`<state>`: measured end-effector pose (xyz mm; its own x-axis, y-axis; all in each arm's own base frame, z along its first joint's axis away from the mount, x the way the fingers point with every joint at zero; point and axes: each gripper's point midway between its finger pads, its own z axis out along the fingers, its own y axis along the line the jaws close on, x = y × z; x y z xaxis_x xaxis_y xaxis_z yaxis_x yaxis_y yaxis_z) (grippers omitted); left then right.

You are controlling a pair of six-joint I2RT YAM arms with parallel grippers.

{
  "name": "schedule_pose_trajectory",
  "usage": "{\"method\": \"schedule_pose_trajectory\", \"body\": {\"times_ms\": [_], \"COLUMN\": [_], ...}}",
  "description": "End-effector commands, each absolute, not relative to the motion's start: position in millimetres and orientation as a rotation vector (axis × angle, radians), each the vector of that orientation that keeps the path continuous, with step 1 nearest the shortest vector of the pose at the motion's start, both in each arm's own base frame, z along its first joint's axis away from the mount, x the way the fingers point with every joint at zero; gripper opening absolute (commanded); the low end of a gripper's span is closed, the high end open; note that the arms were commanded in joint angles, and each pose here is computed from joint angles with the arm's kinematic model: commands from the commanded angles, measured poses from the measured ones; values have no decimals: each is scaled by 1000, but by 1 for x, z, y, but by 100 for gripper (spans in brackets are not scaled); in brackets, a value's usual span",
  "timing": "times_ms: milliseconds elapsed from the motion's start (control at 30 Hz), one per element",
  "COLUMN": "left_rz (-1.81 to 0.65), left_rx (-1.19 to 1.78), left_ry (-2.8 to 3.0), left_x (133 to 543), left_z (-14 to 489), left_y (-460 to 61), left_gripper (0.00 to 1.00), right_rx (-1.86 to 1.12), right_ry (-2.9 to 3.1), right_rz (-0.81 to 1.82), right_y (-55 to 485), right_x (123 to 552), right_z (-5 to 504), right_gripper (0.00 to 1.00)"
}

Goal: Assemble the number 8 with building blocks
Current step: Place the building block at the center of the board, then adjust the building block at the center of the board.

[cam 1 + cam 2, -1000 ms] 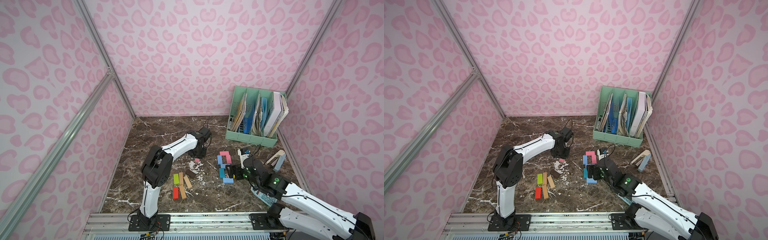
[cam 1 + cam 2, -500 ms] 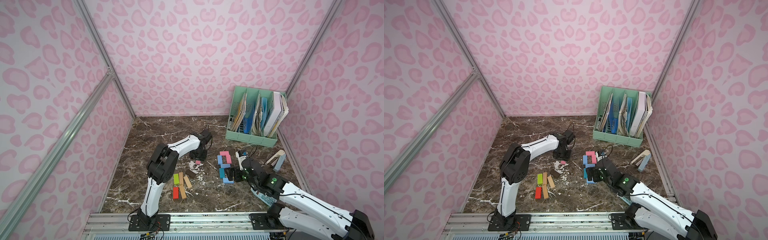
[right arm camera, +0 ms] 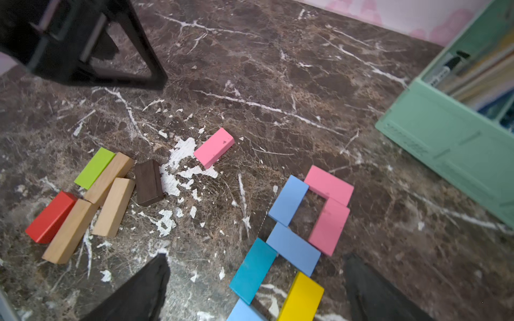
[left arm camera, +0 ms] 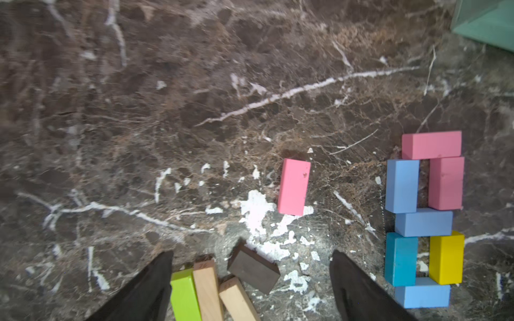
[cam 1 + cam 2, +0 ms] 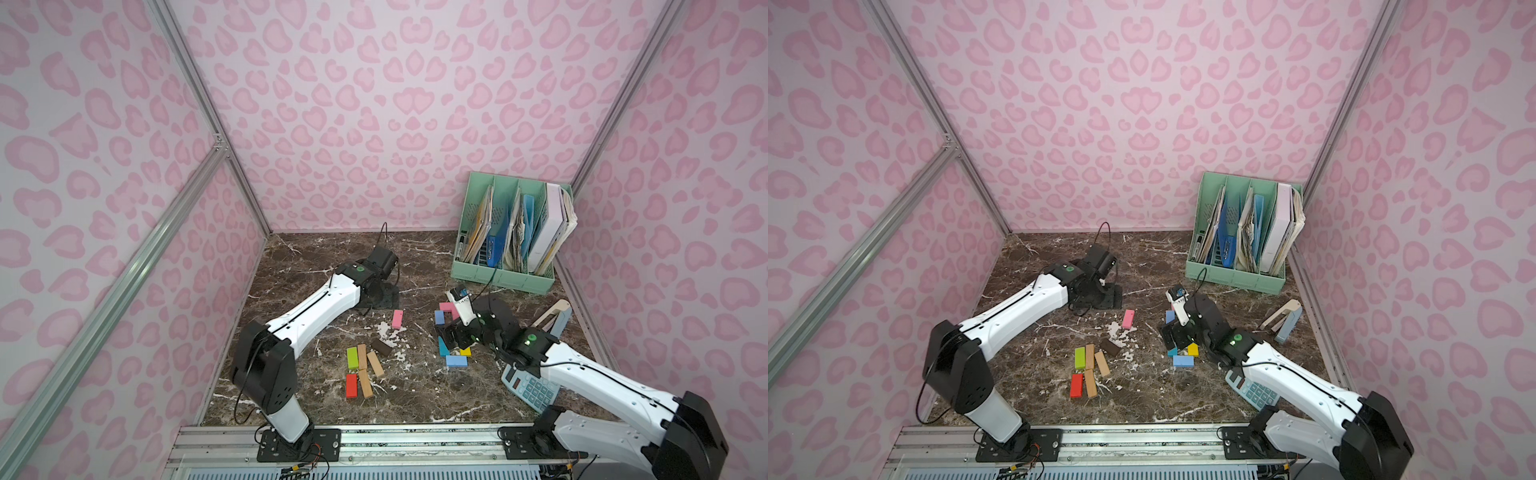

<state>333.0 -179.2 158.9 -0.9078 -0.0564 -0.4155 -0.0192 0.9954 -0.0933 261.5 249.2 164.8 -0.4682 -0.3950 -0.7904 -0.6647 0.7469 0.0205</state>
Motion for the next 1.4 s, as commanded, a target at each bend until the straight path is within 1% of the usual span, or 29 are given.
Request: {"method": "schedule_pose_trajectory", "body": {"times_ms": [0,133,233,400,533,667,733,900,1367], "left_rz": [-65,-8,-3,18,25,-41,-63,-77,-50], "left_rx": [-98,-100,-46,34,61,36,38,22,14], "left_ry": [2658,2616,2595,2527,2413,2302,2257,2213,2248], "left_x": [321,303,291,275,270,267,266,263,262], "left_z": [177,195,205,222,232,236,237,239,233], "left_y": [-154,-128,-119,-103,-92,-89,-89,-85,-83], "left_gripper": [98,98,98,98,98,98,98,98,98], "right_rx": [-1121,-1403,-1578,-1779,-1825,-1801,-1810,-1841,-1817], "right_ry": [1960,1858,1813,1760,1741,1723,1736,1812,1919], "right_rz": [422,392,362,295,316,343,337,344,325], "right_y": [284,316,333,349,363,382,386,389,388], "right_x": [266,276,285,299,307,317,320,323,336], "right_z": [170,158,145,111,96,98,90,69,38], "right_gripper": [99,98,97,97,97,97,97,97,95]}}
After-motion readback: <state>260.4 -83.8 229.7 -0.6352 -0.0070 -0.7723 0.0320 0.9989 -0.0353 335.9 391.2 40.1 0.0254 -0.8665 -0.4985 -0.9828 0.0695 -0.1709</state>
